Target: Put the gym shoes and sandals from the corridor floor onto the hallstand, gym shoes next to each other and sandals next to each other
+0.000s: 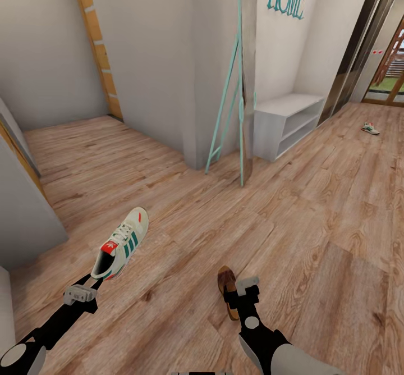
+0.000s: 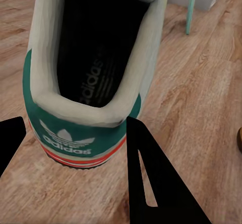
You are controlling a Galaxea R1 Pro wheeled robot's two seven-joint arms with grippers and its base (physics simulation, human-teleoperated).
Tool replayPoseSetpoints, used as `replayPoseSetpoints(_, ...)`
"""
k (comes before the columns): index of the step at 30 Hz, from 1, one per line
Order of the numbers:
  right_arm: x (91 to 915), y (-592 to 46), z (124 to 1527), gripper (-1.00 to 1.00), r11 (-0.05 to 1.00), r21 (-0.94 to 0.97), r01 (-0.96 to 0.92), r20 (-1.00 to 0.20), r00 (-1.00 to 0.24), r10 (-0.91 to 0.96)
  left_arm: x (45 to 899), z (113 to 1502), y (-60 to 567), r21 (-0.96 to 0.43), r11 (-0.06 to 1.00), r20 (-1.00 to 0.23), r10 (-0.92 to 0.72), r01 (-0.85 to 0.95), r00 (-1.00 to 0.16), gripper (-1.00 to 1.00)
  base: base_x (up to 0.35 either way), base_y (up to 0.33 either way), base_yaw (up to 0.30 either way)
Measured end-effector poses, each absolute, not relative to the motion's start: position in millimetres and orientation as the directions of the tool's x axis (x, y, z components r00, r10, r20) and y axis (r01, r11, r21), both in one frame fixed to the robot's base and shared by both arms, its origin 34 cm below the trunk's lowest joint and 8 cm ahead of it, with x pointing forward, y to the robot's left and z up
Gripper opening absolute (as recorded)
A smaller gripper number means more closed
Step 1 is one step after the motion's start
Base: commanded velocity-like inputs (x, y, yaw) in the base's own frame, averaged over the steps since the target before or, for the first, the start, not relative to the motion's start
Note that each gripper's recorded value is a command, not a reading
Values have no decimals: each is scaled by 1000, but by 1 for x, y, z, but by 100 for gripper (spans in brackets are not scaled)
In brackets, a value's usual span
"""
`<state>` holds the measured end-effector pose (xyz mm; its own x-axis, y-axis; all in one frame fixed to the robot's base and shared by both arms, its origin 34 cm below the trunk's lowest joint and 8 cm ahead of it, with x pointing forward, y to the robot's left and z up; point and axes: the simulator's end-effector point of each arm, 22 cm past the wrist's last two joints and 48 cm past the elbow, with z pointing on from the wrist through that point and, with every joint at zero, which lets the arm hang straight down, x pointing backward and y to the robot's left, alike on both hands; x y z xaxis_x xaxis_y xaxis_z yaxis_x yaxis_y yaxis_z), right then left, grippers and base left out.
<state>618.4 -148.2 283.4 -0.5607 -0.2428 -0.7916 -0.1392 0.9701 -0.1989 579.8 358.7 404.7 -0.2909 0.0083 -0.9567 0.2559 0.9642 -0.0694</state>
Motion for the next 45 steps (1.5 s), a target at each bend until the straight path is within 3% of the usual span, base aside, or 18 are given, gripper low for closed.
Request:
replayPoseSetpoints(31,614,-147,280,100,970,-194,-145,-788,-566,-242,579,403,359,-72,964,-956,7,255,-295,-100,1,45,0)
replayPoseSetpoints(45,614,-147,280,100,970,-194,-145,-788,-566,-242,579,403,358,-72,964,-955,7,256,-295,-100,130,0,0)
